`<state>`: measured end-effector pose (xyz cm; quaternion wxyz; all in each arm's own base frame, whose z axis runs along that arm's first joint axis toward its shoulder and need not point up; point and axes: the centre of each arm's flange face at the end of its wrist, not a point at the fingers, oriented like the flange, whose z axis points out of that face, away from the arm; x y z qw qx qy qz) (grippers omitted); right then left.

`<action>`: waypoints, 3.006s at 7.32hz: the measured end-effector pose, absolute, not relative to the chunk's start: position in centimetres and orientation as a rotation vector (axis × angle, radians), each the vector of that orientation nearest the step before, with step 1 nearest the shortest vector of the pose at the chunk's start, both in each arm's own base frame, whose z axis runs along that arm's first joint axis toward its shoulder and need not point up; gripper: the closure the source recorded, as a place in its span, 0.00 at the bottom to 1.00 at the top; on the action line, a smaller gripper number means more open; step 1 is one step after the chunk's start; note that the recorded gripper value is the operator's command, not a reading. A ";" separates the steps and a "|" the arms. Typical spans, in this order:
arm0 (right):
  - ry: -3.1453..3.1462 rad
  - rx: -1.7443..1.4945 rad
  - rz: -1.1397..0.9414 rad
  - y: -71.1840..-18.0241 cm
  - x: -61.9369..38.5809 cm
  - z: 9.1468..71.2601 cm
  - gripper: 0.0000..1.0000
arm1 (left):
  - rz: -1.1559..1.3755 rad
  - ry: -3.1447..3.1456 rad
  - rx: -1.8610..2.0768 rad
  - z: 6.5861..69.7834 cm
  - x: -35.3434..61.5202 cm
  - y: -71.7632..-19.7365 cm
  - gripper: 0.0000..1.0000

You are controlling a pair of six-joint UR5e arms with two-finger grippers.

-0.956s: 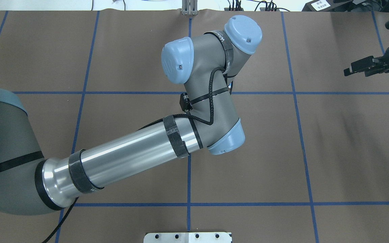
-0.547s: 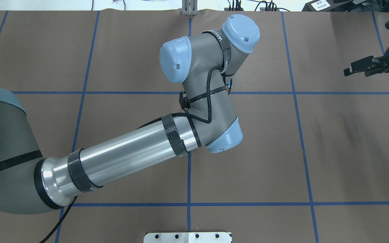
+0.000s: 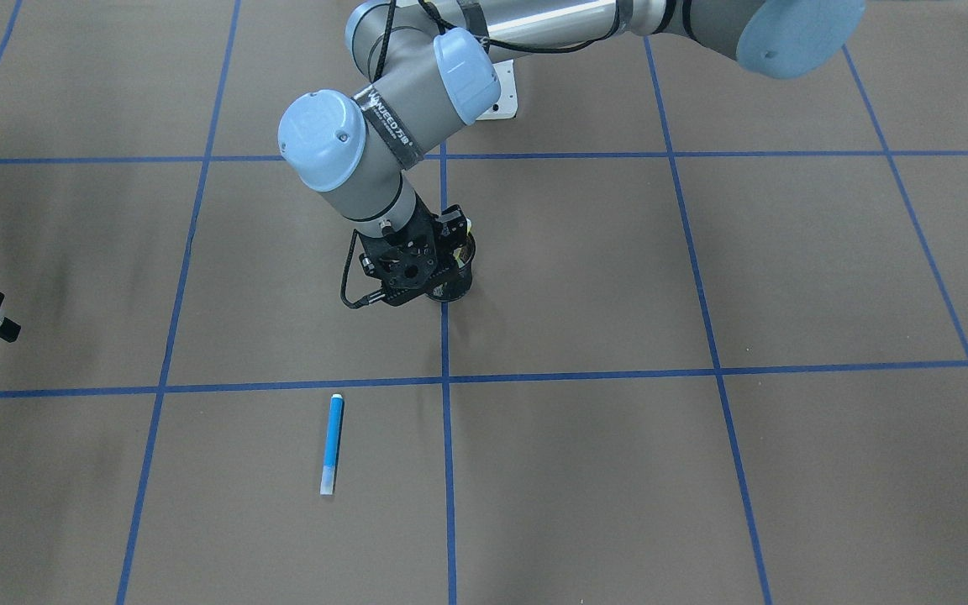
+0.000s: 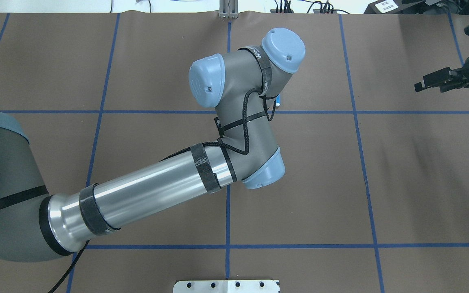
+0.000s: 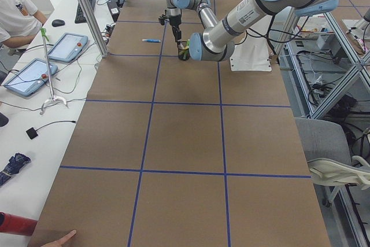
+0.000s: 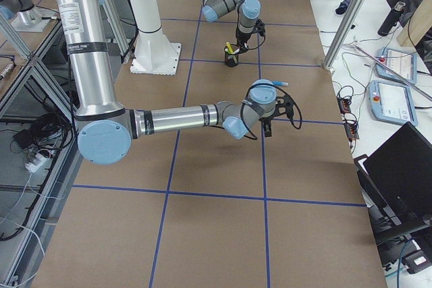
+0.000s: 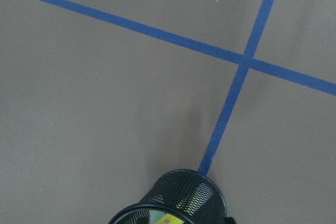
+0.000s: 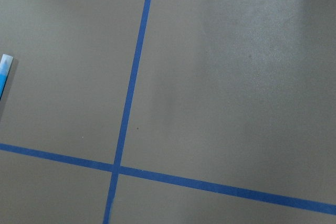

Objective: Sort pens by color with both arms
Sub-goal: 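Lower the left gripper into the cup and grasp the red marker, then carry the red marker beside the blue marker, release, and withdraw left arm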

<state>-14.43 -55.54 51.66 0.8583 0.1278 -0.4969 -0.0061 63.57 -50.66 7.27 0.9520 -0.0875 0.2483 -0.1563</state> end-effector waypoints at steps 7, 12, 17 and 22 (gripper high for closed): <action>-1.045 0.271 -0.013 -55.6 -14.4 51.5 0.00 | -0.330 0.584 -0.141 2.9 59.5 -50.7 1.00; -1.048 0.290 -0.019 -55.6 -14.4 51.0 0.00 | -0.423 0.708 0.188 -1.2 49.6 -51.7 1.00; -1.040 0.321 -0.016 -56.1 -14.4 50.0 0.00 | -0.673 0.857 0.654 6.9 55.7 -60.5 1.00; -1.032 0.340 -0.012 -55.9 -14.2 49.7 0.00 | -0.764 0.830 0.809 12.5 63.8 -60.2 1.00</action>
